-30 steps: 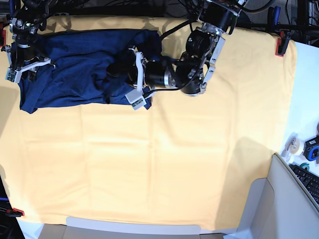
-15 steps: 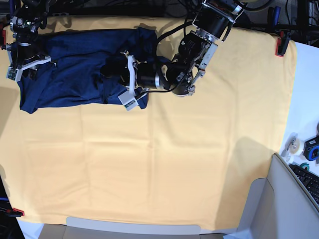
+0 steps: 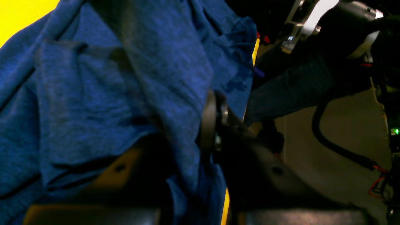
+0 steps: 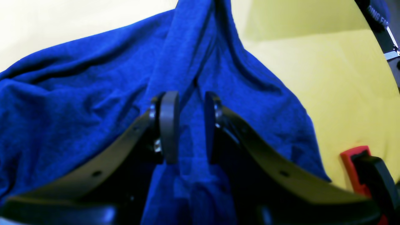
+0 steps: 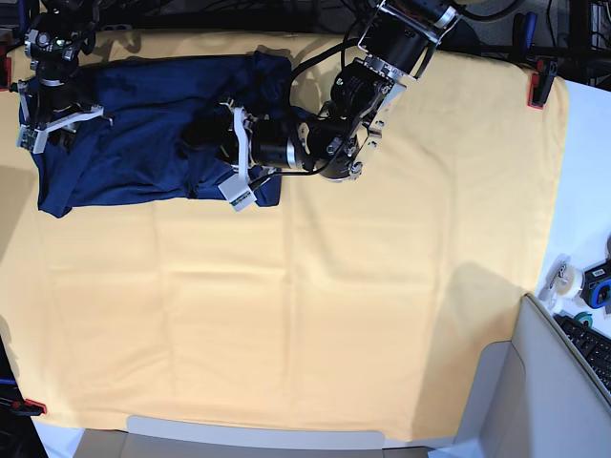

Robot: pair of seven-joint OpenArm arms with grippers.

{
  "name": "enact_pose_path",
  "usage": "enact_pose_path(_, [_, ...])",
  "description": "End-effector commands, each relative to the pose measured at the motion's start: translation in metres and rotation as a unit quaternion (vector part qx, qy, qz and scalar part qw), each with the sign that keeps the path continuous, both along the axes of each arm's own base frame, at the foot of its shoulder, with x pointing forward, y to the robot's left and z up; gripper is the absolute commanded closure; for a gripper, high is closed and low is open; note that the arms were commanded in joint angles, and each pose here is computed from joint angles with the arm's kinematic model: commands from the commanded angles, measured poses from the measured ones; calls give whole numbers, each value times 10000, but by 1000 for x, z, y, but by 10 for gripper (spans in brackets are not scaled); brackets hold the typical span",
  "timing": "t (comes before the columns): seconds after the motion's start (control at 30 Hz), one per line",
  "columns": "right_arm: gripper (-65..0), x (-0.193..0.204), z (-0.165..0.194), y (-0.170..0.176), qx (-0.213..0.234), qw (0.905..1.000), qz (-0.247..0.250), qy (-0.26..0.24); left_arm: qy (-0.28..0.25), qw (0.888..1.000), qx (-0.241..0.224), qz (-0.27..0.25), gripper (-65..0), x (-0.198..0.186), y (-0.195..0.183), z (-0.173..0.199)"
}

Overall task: Fold the T-shirt properly
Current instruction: 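Carry the shirt end in the left gripper over toward the right gripper, then lower the folded end onto the shirt beside the right gripper with the left gripper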

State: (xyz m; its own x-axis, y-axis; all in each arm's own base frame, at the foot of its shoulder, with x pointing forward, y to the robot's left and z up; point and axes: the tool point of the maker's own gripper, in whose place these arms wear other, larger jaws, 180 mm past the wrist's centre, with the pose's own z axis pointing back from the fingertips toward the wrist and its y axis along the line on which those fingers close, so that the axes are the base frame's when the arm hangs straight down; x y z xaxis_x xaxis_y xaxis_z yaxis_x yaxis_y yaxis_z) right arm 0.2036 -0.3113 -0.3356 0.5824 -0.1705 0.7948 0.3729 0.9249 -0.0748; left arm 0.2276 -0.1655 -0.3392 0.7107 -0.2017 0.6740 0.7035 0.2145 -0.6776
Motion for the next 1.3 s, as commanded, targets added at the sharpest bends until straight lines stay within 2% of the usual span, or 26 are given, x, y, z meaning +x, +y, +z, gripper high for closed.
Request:
enact_pose_path(0.0, [-145, 5, 11, -3, -123, 9997, 35, -201, -144, 9992, -364, 41, 0, 8, -11, 23])
enact_pose_path(0.17, [-145, 5, 11, -3, -123, 9997, 35, -201, -159, 9988, -457, 88, -2, 9, -14, 27])
enact_pose_path(0.23, [-145, 5, 11, -3, -123, 9997, 35, -201, -183, 9982, -550, 176, -23, 13, -15, 31])
enact_pose_path(0.5, [-145, 5, 11, -2, -120, 9997, 42, -201, -160, 9977, -611, 258, -216, 14, -14, 31])
enact_pose_path(0.6, [-145, 5, 11, -2, -120, 9997, 42, -201, -95, 9978, -599, 274, -260, 13, -14, 30])
enact_pose_path(0.8, [-145, 5, 11, -2, -120, 9997, 42, -201, -92, 9978, -636, 167, -272, 10, -18, 40])
enact_pose_path(0.9, [-145, 5, 11, -2, -115, 9997, 40, -195, -429, 9954, -850, 136, -272, 12, -14, 66])
enact_pose_path(1.0, [-145, 4, 6, -3, -74, 9999, 23, -142, -980, 9913, -842, 265, -271, 19, 11, 87])
enact_pose_path(1.1, [-145, 2, 1, -3, -33, 10000, 6, -89, -1196, 9891, -697, 506, -271, 18, 41, 88])
enact_pose_path(1.17, [-145, 2, 0, -3, -19, 10000, 1, -79, -1105, 9904, -380, 739, -270, 20, 65, 76])
enact_pose_path(1.27, [-145, 3, 1, -3, -19, 10000, 1, -95, -568, 9904, 186, 1250, -250, 21, 102, 44])
